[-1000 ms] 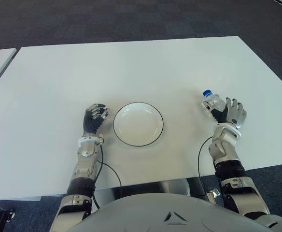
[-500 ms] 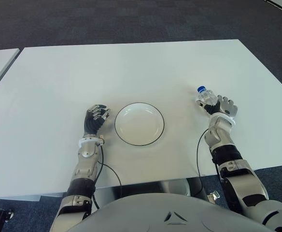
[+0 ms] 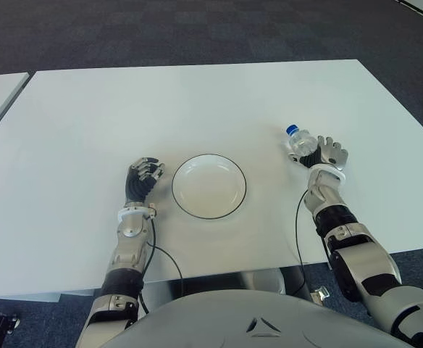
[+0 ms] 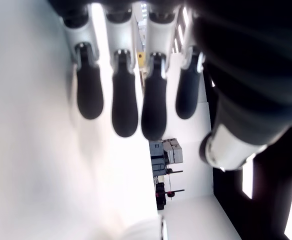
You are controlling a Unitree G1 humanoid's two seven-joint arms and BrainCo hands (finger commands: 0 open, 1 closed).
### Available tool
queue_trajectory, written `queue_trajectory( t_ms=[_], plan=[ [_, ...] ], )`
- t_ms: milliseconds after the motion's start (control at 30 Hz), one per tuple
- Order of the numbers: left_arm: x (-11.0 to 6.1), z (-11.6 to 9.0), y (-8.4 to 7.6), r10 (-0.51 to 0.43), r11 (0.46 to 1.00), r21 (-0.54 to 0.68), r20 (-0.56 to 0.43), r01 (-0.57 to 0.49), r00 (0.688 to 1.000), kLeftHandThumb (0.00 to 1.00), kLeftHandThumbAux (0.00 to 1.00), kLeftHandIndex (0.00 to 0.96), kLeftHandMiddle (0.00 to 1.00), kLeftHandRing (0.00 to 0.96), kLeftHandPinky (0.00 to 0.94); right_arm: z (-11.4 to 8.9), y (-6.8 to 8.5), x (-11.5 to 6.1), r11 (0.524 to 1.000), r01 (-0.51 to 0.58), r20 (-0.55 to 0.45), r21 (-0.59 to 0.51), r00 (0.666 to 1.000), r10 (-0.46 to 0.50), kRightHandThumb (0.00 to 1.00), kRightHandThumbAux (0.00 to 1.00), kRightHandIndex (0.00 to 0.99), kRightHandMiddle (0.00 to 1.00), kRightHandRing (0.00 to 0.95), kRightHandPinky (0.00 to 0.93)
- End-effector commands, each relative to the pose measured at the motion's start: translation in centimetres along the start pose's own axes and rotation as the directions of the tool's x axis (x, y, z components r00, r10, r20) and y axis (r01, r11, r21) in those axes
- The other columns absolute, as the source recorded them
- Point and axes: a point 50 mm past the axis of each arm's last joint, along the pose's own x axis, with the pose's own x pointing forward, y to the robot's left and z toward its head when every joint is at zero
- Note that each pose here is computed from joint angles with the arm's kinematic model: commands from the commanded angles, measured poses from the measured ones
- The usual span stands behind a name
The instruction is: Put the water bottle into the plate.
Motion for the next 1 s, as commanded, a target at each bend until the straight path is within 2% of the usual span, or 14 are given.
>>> queue_trajectory(
  t_ms=[33,500,800,833,867,967,1000],
  plan=[
    [-1.26,-2.57,0.11,0.007,1.0,0.028,-0.139,-0.003,0.99,0.706,0.717,0.429,0.562,0.571,0.538,-1.79,7.36,-3.39,0.954,-0.3,-0.053,0.005,0.953,0.3,0.474,0.409,0.002,0.098,0.122,0.221],
    [-1.09,-2.44,0.27,0.005,0.999,0.036,-0.136,0.0,0.991,0.704,0.718,0.428,0.548,0.555,0.516,-1.79,7.09,-3.35,0.967,-0.237,-0.028,0.093,0.97,0.241,0.477,0.471,0.074,0.165,0.181,0.253],
    [-0.96,-2.39,0.35,0.016,1.0,0.007,-0.148,-0.015,0.989,0.705,0.717,0.428,0.556,0.556,0.521,-2.06,6.92,-3.25,0.966,-0.168,-0.046,0.197,0.982,0.181,0.432,0.532,0.201,0.26,0.264,0.345],
    [-0.96,-2.35,0.37,0.018,1.0,0.006,-0.141,-0.018,0.99,0.705,0.717,0.429,0.558,0.557,0.521,-2.1,6.92,-3.23,0.962,-0.156,-0.051,0.225,0.984,0.172,0.446,0.556,0.294,0.318,0.312,0.385],
    [-0.95,-2.33,0.38,0.019,1.0,0.005,-0.137,-0.018,0.99,0.706,0.717,0.429,0.559,0.559,0.523,-2.14,6.9,-3.21,0.956,-0.144,-0.056,0.254,0.985,0.163,0.537,0.612,0.344,0.377,0.367,0.432],
    [-0.9,-2.32,0.43,0.021,1.0,0.0,-0.141,-0.021,0.99,0.707,0.717,0.429,0.561,0.56,0.527,-2.17,6.92,-3.15,0.947,-0.13,-0.06,0.293,0.986,0.154,0.649,0.68,0.405,0.532,0.53,0.564],
    [-0.89,-2.33,0.44,0.021,1.0,-0.002,-0.144,-0.022,0.989,0.707,0.717,0.429,0.562,0.56,0.528,-2.17,6.93,-3.13,0.946,-0.129,-0.06,0.297,0.986,0.153,0.661,0.687,0.411,0.551,0.55,0.582]
  ],
)
